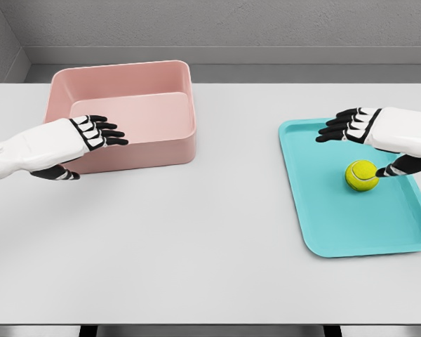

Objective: Put the tennis from the blue tray into the pink basket with both arms

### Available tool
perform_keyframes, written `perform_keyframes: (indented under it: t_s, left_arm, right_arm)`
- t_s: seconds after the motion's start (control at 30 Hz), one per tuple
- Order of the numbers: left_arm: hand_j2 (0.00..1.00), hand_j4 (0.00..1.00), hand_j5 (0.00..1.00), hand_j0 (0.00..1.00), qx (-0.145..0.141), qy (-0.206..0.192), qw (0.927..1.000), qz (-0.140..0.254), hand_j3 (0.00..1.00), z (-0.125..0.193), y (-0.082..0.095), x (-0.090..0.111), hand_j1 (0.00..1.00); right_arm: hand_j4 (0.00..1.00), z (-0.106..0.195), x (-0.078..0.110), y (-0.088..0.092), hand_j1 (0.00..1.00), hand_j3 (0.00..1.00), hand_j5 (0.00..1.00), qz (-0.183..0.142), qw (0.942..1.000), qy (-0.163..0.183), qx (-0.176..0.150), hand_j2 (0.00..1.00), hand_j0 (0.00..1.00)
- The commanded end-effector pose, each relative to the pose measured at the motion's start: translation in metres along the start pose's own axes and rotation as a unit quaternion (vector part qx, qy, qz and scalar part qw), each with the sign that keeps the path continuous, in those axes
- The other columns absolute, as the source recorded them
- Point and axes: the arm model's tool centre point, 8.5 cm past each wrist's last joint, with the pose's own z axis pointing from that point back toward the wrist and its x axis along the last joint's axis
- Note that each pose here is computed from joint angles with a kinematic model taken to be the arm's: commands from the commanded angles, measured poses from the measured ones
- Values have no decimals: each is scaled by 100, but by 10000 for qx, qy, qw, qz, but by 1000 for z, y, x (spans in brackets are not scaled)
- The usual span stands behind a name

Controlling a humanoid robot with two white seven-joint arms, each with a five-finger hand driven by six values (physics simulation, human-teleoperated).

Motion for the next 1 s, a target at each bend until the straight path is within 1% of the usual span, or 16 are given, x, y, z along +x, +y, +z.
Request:
perform_keyframes:
  t_s: [0.0,0.1,0.17,0.23,0.27,0.33,0.4,0.47,0.57,0.63,0.67,0.73,0.8,0.93,0.97]
  left_arm:
    - [100,100,100,100,12,-11,10000,1,100,1,2,1,100]
    - [100,100,100,100,8,-12,10000,7,100,1,1,1,100]
    - [100,100,100,100,8,-12,10000,7,100,1,1,1,100]
    - [100,100,100,100,8,-12,10000,7,100,1,1,1,100]
    - [100,100,100,100,8,-12,10000,7,100,1,1,1,100]
    - [100,100,100,100,3,-12,10000,13,100,1,1,1,100]
    - [100,100,100,100,3,-12,10000,13,100,1,1,1,100]
    - [100,100,100,100,3,-12,10000,13,100,1,1,1,100]
    - [100,100,100,100,-19,-16,10000,17,100,1,-1,2,100]
    - [100,100,100,100,-11,-16,10000,17,100,1,0,2,100]
    - [100,100,100,100,-18,-16,10000,17,100,1,-1,2,100]
    - [100,100,100,100,-18,-16,10000,17,100,1,-1,2,100]
    - [100,100,100,100,-16,-23,10000,14,100,1,0,2,100]
    - [100,100,100,100,-6,-29,10000,12,100,1,0,2,100]
    - [100,100,100,100,-6,-29,10000,12,100,1,0,2,100]
  right_arm:
    - [100,0,0,0,100,100,100,-30,10000,5,-10,100,100]
    - [100,1,-4,2,100,100,100,-60,10000,52,-10,100,100]
    - [100,-4,-8,18,100,100,100,88,9995,142,264,100,100]
    - [100,-3,-10,21,100,100,100,82,9994,170,299,100,100]
    - [100,2,-24,30,100,100,100,-2,9985,401,379,100,100]
    - [100,-3,-32,46,100,100,100,-199,9977,455,458,100,100]
    - [100,-8,-41,55,100,100,100,-176,9970,552,521,100,100]
    - [100,-12,-46,64,100,100,100,-255,9963,601,568,100,100]
    - [100,-11,-55,72,100,100,100,-367,9949,721,597,100,100]
    - [100,-13,-57,77,100,100,100,-401,9944,739,635,100,100]
    - [100,-16,-59,83,100,100,100,-442,9940,745,673,100,100]
    - [100,-19,-60,85,100,100,100,-471,9939,740,666,100,100]
    - [100,-25,-64,92,100,100,100,-483,9934,777,694,100,100]
    - [100,-23,-67,98,100,100,100,-525,9922,828,772,100,100]
    - [100,-21,-72,102,100,100,100,-573,9910,919,790,100,100]
